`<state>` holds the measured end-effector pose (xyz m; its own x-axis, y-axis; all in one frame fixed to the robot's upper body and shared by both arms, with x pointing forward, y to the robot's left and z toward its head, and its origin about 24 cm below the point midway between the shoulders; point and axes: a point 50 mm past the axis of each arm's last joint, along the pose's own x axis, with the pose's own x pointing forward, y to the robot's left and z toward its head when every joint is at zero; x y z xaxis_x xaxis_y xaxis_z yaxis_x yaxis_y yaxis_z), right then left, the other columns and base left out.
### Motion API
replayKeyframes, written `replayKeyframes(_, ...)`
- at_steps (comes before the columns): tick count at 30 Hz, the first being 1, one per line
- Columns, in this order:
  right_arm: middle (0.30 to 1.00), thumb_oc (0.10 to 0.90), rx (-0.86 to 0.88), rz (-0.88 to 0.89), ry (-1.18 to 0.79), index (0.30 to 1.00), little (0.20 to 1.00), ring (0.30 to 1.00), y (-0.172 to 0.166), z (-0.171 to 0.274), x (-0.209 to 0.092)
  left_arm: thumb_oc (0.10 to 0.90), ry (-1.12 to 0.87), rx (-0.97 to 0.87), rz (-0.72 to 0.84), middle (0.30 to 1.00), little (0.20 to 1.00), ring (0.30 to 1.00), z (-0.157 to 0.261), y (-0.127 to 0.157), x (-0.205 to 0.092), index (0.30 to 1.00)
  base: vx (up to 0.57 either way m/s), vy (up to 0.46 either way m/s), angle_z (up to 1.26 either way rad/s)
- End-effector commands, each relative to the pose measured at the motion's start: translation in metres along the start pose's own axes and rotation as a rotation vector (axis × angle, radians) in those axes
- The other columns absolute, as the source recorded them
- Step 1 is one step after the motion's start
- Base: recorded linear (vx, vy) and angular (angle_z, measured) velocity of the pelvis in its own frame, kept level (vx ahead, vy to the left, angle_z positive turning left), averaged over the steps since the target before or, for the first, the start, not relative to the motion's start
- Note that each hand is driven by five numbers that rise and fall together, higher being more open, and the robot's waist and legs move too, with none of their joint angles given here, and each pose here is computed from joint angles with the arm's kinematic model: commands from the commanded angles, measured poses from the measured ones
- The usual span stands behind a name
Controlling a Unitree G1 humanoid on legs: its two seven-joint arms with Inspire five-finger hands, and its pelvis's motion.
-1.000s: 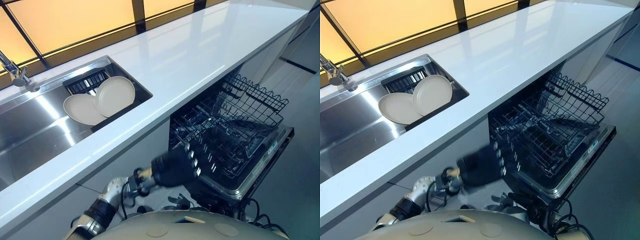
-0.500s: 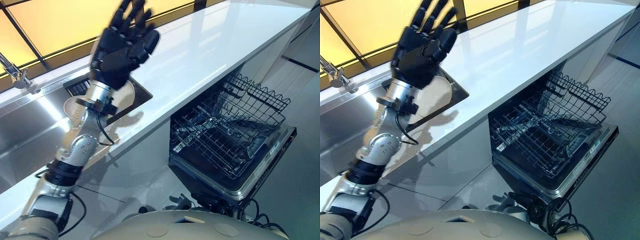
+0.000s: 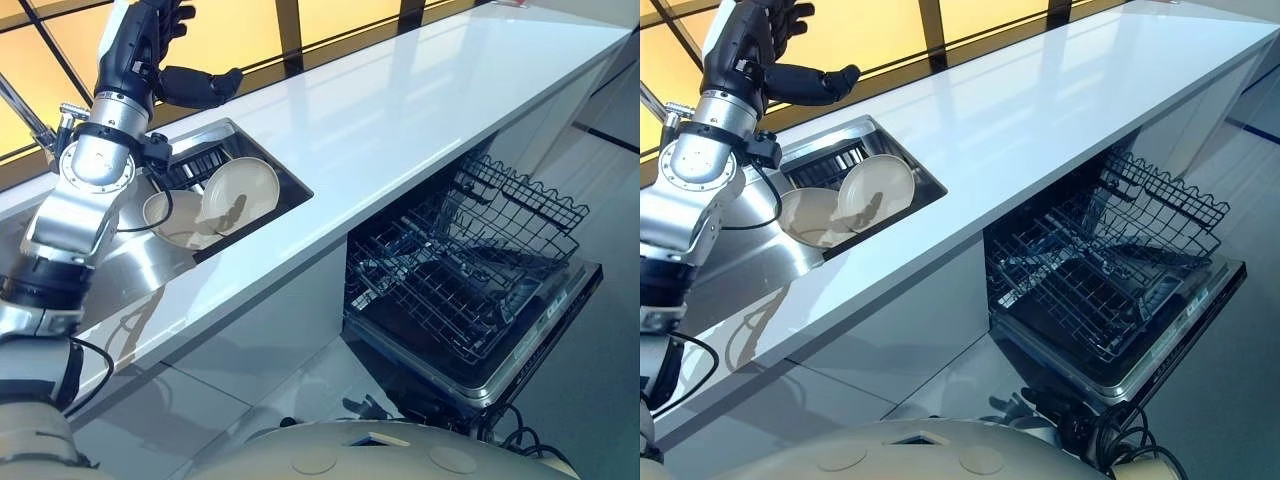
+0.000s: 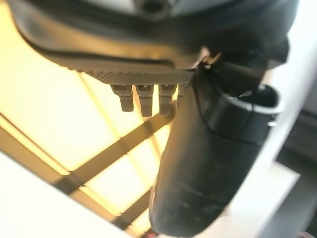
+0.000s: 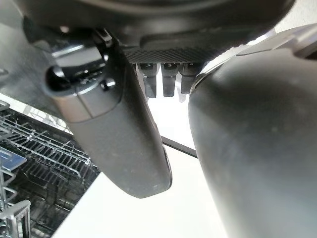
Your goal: Pick up plates and place into dishwasher.
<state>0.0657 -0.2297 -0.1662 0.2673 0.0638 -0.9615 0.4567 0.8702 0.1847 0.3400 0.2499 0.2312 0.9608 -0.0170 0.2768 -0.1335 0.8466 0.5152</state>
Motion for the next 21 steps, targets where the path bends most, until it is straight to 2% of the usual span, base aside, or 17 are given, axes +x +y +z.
replayKeyframes(1, 0.900, 0.800, -0.016, -0.003, -0.008, 0.900, 0.900, 0.900, -0.006, 0.009, -0.002, 0.800, -0.057, 0.130, 0.083, 0.900, 0.900, 0.900, 0.038, 0.047, 0.027, 0.900, 0.07, 0.085, -0.11)
replayKeyframes(12, 0.900, 0.800, -0.036, -0.037, -0.030, 0.900, 0.900, 0.900, -0.019, 0.011, -0.007, 0.800, 0.287, 0.216, -0.026, 0.900, 0.900, 0.900, -0.022, 0.051, 0.033, 0.900, 0.05, 0.092, -0.12)
replayKeyframes(21, 0.900, 0.800, -0.037, -0.041, -0.061, 0.900, 0.900, 0.900, -0.024, 0.017, -0.010, 0.800, 0.400, 0.260, -0.019, 0.900, 0.900, 0.900, -0.040, 0.050, 0.030, 0.900, 0.01, 0.077, -0.07)
